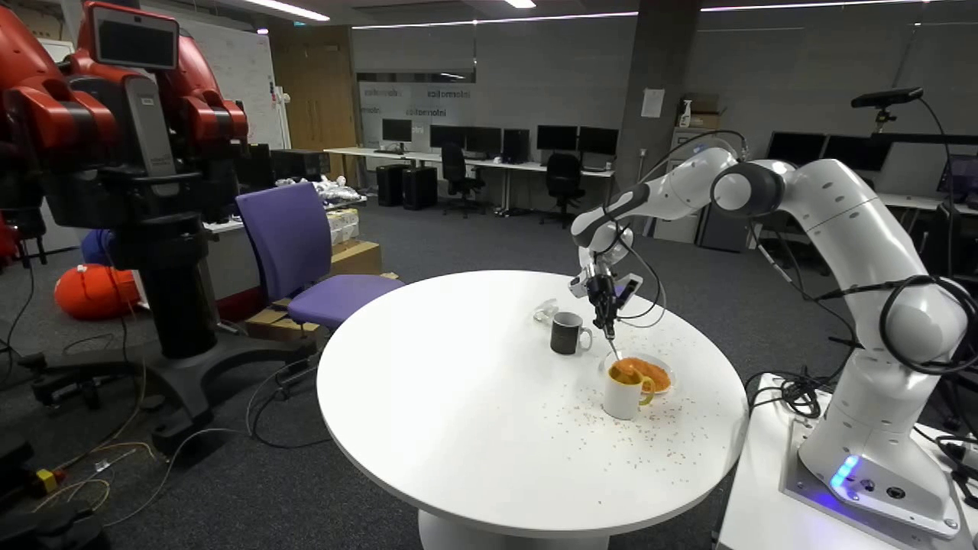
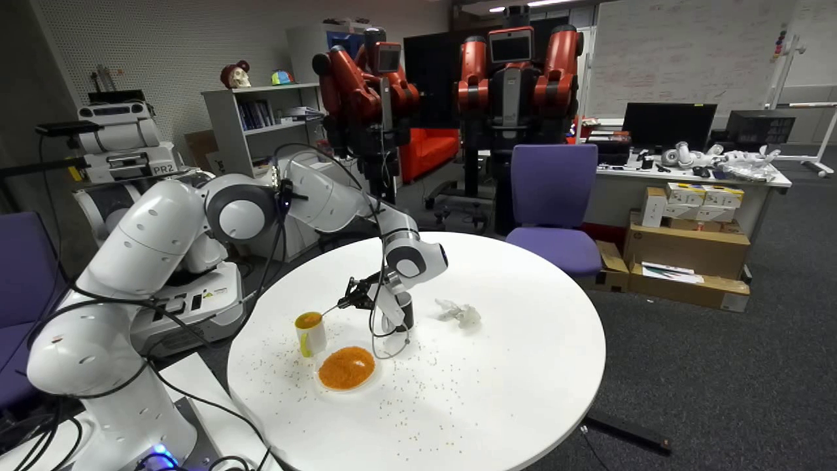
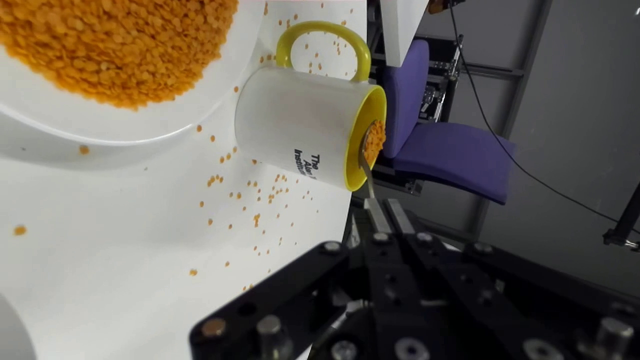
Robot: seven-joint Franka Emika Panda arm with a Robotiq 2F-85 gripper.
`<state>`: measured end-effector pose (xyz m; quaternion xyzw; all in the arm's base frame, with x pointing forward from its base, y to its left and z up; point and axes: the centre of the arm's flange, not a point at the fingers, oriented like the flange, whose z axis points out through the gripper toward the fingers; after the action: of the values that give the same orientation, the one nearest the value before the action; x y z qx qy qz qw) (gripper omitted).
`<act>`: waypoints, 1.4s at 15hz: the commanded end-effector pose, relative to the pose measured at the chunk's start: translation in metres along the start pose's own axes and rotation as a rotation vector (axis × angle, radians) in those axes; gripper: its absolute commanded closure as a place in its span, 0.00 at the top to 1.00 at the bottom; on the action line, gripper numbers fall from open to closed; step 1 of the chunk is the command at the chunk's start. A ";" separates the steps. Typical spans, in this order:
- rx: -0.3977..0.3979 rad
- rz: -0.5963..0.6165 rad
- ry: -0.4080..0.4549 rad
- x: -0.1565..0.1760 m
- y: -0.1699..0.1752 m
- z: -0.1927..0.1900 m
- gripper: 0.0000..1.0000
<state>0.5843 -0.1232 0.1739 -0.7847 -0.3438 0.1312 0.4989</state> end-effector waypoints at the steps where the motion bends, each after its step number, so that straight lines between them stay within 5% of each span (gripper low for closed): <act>1: -0.021 0.008 -0.008 0.006 -0.005 0.003 0.01; 21: -0.076 -0.038 -0.111 0.021 -0.028 0.020 0.01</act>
<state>0.5899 -0.0959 0.1753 -0.7798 -0.3794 0.1573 0.4724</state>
